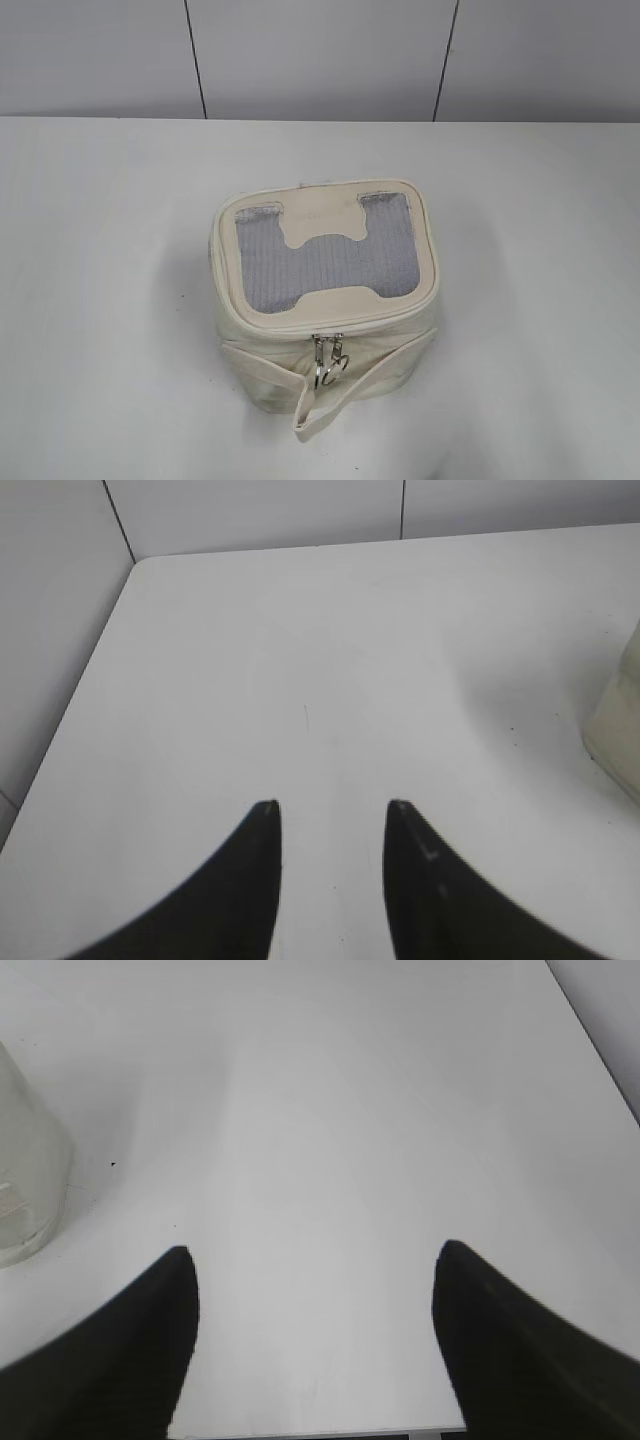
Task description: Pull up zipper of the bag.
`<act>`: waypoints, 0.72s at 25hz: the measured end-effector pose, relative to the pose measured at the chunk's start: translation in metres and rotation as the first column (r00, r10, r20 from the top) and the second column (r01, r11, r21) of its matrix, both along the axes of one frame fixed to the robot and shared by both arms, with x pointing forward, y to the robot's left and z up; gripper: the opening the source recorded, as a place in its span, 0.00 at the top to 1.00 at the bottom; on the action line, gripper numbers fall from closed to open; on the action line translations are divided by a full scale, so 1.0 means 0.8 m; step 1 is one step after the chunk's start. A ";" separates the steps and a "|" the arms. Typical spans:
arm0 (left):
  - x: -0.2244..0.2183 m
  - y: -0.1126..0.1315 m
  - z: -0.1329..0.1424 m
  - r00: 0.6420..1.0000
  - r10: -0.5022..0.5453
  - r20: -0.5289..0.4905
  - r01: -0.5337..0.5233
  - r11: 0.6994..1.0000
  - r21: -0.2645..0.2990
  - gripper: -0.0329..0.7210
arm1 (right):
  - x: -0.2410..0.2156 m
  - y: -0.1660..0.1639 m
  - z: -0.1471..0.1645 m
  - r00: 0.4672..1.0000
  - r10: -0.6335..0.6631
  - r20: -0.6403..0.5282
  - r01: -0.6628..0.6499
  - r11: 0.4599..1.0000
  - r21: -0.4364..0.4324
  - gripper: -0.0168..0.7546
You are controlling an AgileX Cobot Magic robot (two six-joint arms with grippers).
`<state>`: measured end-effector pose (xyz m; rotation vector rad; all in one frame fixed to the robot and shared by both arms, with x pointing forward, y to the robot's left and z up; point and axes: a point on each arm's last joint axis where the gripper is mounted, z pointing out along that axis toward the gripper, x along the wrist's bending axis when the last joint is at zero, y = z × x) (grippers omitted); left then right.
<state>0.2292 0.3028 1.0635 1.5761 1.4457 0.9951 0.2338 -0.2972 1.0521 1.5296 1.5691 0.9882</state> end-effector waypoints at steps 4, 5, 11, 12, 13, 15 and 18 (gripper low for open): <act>0.000 0.000 0.000 1.000 0.000 0.000 0.000 1.000 0.000 0.60 | 0.000 0.000 0.000 1.000 0.000 0.001 0.000 1.000 0.000 0.24; 0.000 0.000 0.000 1.000 0.000 0.000 0.000 1.000 0.000 0.60 | 0.000 0.000 0.000 1.000 0.000 0.001 0.000 1.000 0.000 0.24; 0.000 0.000 0.000 1.000 0.000 0.000 0.000 1.000 0.000 0.60 | 0.000 0.000 0.000 1.000 0.000 0.001 0.000 1.000 0.000 0.24; 0.000 0.000 0.000 1.000 0.000 0.000 0.000 1.000 0.000 0.60 | 0.000 0.000 0.000 1.000 0.000 0.001 0.000 1.000 0.000 0.24; 0.000 0.000 0.000 1.000 0.000 0.000 0.000 1.000 0.000 0.60 | 0.000 0.000 0.000 1.000 0.000 0.001 0.000 1.000 0.000 0.24; 0.000 0.000 0.000 1.000 0.000 0.000 0.000 1.000 0.000 0.61 | 0.000 0.000 0.000 1.000 0.000 0.001 0.000 1.000 0.000 0.24; 0.000 0.000 0.000 1.000 0.000 0.000 0.000 1.000 0.000 0.63 | 0.000 0.000 0.000 1.000 0.000 0.001 0.000 1.000 0.000 0.24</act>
